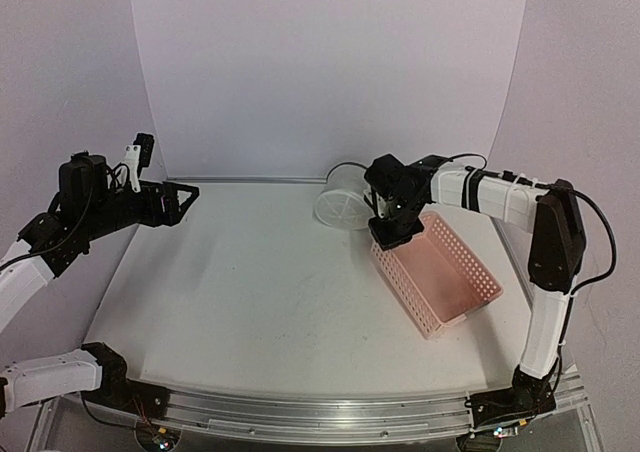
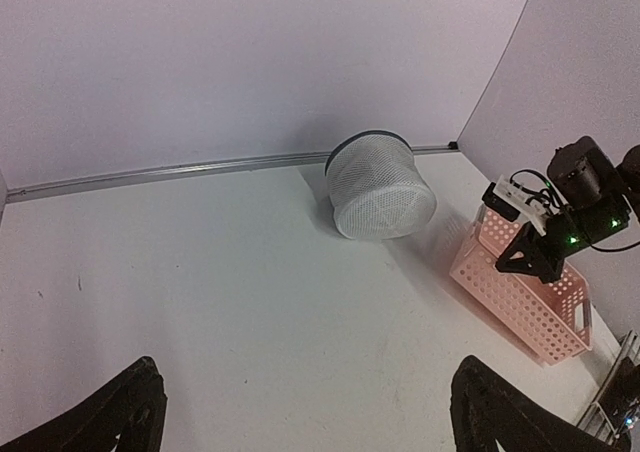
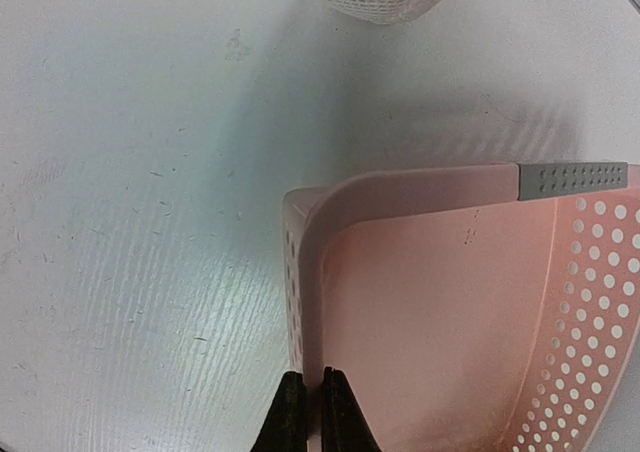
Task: Unzip the laundry bag and remove the bra
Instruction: Move the bin to the center of the board.
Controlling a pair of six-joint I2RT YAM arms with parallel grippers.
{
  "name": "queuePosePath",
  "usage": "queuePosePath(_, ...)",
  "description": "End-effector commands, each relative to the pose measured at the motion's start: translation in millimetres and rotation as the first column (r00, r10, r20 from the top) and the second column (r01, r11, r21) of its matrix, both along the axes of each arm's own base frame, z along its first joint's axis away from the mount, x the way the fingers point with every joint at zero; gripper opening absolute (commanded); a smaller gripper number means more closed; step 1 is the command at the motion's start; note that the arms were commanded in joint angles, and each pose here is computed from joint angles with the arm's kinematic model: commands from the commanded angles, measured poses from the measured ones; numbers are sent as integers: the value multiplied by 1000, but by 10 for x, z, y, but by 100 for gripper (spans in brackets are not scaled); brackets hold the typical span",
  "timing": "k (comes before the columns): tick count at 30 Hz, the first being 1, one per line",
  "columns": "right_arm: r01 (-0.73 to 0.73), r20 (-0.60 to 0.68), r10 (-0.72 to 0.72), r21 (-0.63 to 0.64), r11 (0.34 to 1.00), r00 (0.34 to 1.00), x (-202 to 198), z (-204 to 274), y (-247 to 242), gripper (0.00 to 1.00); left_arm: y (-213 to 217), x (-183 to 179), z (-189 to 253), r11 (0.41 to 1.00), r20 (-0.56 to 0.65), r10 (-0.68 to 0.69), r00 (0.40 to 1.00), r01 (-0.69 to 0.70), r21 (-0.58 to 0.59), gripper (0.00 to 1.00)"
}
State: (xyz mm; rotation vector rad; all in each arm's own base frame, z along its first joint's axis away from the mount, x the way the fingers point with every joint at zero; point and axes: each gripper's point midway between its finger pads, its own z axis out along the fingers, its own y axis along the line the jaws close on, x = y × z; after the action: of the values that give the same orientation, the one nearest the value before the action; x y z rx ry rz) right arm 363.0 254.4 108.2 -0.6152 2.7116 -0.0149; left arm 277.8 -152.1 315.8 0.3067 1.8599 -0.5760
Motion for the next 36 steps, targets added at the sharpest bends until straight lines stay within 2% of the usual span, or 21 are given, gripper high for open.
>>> queuePosePath(1, 16, 20, -17, 74, 997, 1000, -37, 133, 219, 0, -28, -23, 96, 1000, 29, -21, 999, 21, -6, 100)
queuePosePath(14, 5, 16, -5, 58, 998, 1000, 138, -68, 446, 0, -40, -16, 76, 1000, 23, -24, 999, 25, -4, 100)
queuePosePath(19, -4, 14, 3, 68, 998, 1000, 136, -49, 485, 13, -22, -19, 91, 1000, 28, -17, 999, 17, -3, 100)
queuePosePath(23, -7, 42, 3, 87, 996, 999, 154, 94, 503, 33, -19, -18, 90, 1000, 29, -15, 999, 15, -3, 100)
queuePosePath(26, -10, 88, 1, 111, 994, 996, 189, 322, 506, 40, -15, -20, 90, 1000, 30, -14, 999, 14, -2, 100)
queuePosePath(30, 17, 227, -44, 119, 993, 973, 364, 810, 441, 52, -16, -22, 96, 1000, 31, -14, 999, 14, -2, 100)
queuePosePath(36, 101, 480, -163, 153, 983, 862, 816, 1663, 310, 68, -9, -22, 88, 1000, 30, -11, 1000, 11, 0, 100)
